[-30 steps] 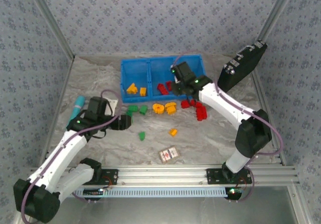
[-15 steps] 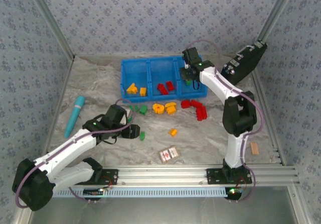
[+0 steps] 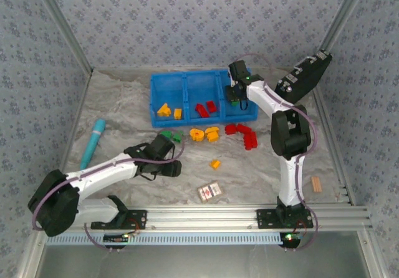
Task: Sort the legos into containers by color
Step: Place the lego in the container, then pick up the lego from the middle-left of the table.
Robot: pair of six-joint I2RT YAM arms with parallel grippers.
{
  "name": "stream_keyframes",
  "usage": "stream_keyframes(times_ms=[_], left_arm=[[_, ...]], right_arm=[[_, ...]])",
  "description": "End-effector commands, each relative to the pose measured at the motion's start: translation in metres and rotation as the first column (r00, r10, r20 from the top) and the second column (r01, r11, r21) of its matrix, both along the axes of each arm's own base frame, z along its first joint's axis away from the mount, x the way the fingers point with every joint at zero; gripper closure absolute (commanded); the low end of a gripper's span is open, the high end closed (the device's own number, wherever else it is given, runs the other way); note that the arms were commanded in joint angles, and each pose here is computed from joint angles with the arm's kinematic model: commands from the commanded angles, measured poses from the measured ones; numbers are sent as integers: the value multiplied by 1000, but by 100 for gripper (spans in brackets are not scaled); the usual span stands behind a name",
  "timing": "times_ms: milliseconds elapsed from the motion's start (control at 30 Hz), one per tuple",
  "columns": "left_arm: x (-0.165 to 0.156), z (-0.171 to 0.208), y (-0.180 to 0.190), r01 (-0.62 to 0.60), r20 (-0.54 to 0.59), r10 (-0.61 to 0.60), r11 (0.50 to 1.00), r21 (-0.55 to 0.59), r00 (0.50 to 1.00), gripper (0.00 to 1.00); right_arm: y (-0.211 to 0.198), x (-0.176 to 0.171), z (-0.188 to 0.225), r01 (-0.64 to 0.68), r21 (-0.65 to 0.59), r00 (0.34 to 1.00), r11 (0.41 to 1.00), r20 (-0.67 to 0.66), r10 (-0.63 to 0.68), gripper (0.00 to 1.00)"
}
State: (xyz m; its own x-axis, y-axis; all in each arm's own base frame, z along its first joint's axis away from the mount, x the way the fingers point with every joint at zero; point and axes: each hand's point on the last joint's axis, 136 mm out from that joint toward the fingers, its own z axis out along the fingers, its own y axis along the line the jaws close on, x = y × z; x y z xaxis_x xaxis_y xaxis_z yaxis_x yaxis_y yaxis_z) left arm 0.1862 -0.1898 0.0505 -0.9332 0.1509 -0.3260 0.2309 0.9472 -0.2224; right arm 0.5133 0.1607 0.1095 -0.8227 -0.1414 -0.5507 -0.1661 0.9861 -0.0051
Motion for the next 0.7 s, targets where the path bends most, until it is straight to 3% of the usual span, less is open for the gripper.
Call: stream_keyframes(times_ms=[0, 500, 667], left_arm=[[14, 14, -18, -8, 40, 10, 999, -37, 999, 31], [14, -6, -24, -32, -16, 32, 999, 23, 999, 34], [13, -11, -22, -45, -20, 46, 998, 31, 999, 38]], right_arm=[[2, 5, 1, -17, 11, 1000, 1000, 2, 17, 68], [-1, 5, 2, -30, 30, 1000, 999, 3, 30, 46], [-2, 2, 10, -36, 32, 999, 999, 19, 35, 43]])
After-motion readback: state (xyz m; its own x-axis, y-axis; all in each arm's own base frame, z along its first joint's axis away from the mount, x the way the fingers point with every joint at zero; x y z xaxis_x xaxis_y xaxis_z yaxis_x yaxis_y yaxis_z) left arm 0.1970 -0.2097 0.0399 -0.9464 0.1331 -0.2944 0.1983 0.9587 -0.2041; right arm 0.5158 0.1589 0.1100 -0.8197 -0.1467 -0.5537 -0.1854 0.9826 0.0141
